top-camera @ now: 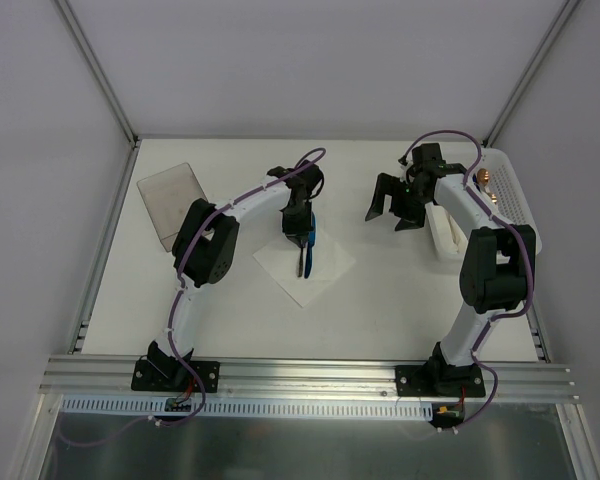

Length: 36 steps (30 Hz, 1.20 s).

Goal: Place the utensils on the paper napkin and roll it up

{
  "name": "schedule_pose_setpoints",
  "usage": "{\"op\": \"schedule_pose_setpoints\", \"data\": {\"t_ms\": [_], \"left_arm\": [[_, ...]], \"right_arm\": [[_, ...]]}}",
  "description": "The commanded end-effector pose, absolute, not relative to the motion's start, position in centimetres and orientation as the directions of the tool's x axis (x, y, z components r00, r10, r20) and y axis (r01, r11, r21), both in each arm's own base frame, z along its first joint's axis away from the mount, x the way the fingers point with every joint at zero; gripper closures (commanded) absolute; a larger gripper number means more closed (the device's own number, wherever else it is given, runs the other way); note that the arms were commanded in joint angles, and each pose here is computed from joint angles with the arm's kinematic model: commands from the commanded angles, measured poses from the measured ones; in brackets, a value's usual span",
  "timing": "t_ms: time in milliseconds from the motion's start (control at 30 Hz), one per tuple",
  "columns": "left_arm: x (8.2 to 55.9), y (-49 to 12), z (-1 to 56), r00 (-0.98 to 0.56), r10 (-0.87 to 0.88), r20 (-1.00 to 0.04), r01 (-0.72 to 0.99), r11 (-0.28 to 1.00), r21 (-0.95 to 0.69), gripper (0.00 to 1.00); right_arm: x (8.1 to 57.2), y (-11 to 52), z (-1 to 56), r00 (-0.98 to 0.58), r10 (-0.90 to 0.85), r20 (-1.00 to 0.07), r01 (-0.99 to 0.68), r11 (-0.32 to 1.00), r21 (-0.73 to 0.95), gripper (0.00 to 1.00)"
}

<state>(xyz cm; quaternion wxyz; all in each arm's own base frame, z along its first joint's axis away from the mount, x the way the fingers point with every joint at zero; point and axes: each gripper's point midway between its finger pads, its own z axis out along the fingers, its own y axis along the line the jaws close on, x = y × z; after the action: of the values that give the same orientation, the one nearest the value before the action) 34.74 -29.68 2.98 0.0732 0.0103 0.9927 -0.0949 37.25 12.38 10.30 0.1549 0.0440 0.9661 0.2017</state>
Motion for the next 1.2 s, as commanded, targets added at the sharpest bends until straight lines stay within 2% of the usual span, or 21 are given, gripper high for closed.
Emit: {"op": "schedule_pose_setpoints", "data": {"t_ms": [0,333,567,700,833,900,967,1033,1100,1167], "left_arm": [[34.2,-29.8,2.7,-0.991,0.004,-0.133,0.028,0.983,-0.180,0.88],[34.2,-29.8,2.5,-0.992,0.000,-0.125,0.023,0.983,-0.180,0.84],[35.2,-29.3,6.3,-0.974,-0.025,-0.223,0.019,0.980,-0.196,0.83],[35.1,-28.3,9.6,-0.955,-0.040,-0.294,0.030,0.973,-0.230,0.63],[34.1,-25.9,11.1,-0.950,-0.105,-0.295,-0.005,0.947,-0.320,0.56],[33.1,-24.0,10.9,-0.946,-0.138,-0.294,-0.024,0.933,-0.360,0.56],[31.6,-22.7,10.9,-0.940,-0.101,-0.325,0.029,0.928,-0.371,0.56],[31.0,-23.1,11.3,-0.923,-0.012,-0.384,0.157,0.901,-0.405,0.55],[29.1,-23.2,11.0,-0.919,0.055,-0.390,0.236,0.870,-0.433,0.61],[27.9,-22.8,10.7,-0.888,0.132,-0.440,0.336,0.840,-0.425,0.65]], "right_arm": [[37.3,12.3,11.9,-0.934,0.146,-0.327,0.002,0.915,0.403,0.01],[37.3,12.4,11.8,-0.935,0.147,-0.323,0.004,0.915,0.404,0.01],[37.2,12.7,12.0,-0.936,0.140,-0.322,-0.009,0.907,0.422,0.01],[36.9,13.2,12.1,-0.938,0.134,-0.319,-0.023,0.895,0.445,0.01],[36.6,13.7,11.7,-0.943,0.129,-0.307,-0.029,0.885,0.464,0.02],[36.4,14.0,11.4,-0.946,0.121,-0.301,-0.038,0.881,0.471,0.03],[36.3,14.5,11.4,-0.948,0.107,-0.299,-0.054,0.874,0.484,0.04],[36.0,15.3,11.4,-0.951,0.094,-0.293,-0.074,0.854,0.514,0.05],[35.7,15.9,11.5,-0.952,0.057,-0.300,-0.118,0.836,0.535,0.10],[35.1,16.9,11.5,-0.952,0.020,-0.304,-0.161,0.815,0.556,0.17]]}}
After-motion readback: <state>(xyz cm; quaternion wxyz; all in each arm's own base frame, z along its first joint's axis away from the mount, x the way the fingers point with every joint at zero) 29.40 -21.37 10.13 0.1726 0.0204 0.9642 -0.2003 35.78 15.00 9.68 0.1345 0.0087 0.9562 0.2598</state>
